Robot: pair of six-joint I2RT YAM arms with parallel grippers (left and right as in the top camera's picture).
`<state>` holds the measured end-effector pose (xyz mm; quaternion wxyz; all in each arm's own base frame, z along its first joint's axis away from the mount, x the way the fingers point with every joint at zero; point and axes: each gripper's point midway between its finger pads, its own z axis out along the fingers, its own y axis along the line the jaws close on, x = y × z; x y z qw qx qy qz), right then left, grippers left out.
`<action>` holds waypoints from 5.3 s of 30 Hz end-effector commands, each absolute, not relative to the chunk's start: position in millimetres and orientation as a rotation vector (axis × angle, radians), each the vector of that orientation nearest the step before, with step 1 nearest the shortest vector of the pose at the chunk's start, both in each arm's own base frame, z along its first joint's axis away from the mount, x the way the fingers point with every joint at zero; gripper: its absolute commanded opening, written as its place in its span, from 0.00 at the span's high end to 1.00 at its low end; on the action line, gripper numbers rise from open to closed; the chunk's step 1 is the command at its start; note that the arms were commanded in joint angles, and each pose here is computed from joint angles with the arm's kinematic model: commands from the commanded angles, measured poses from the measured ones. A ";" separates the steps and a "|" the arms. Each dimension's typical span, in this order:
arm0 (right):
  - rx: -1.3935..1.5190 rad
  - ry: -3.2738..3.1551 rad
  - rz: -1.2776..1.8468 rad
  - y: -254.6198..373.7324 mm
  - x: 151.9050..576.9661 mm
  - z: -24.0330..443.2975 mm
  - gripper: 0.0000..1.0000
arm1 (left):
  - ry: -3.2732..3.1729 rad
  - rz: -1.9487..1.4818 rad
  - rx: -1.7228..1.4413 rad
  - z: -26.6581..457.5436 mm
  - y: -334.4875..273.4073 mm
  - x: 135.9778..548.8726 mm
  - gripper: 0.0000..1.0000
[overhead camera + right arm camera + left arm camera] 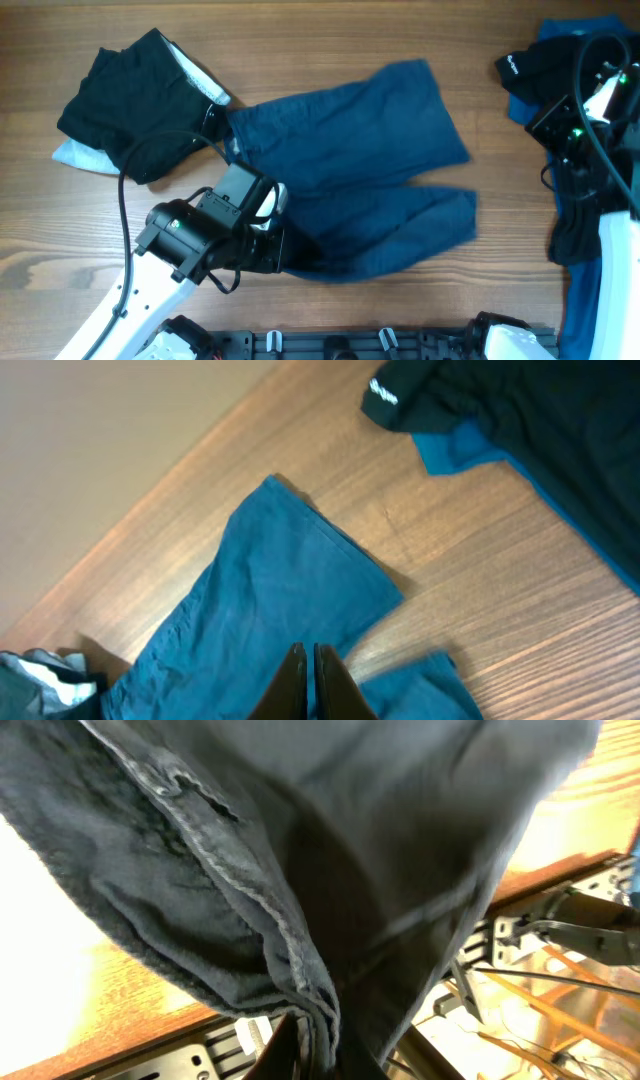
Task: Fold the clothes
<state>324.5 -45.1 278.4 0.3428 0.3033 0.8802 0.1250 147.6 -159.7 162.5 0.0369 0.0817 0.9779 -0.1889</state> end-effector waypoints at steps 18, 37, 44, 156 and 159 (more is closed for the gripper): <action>0.990 3.178 0.749 39.8 165.3 67.2 0.54 | 2.853 -0.407 0.149 168.2 -148.7 183.8 0.93; 1.001 2.895 0.720 29.1 215.2 35.8 0.95 | 2.833 -0.409 0.152 169.7 -150.0 187.9 0.96; 0.849 2.535 0.383 -37.3 285.0 221.8 0.96 | 2.964 -0.511 0.100 168.9 -151.8 152.8 0.96; 0.959 2.921 0.259 -79.6 355.4 17.4 0.59 | 2.779 -0.690 -0.304 80.4 -124.0 348.8 0.13; 0.896 2.775 0.239 -83.4 363.0 77.3 0.60 | 2.647 -0.942 -0.090 99.7 -161.0 365.6 0.61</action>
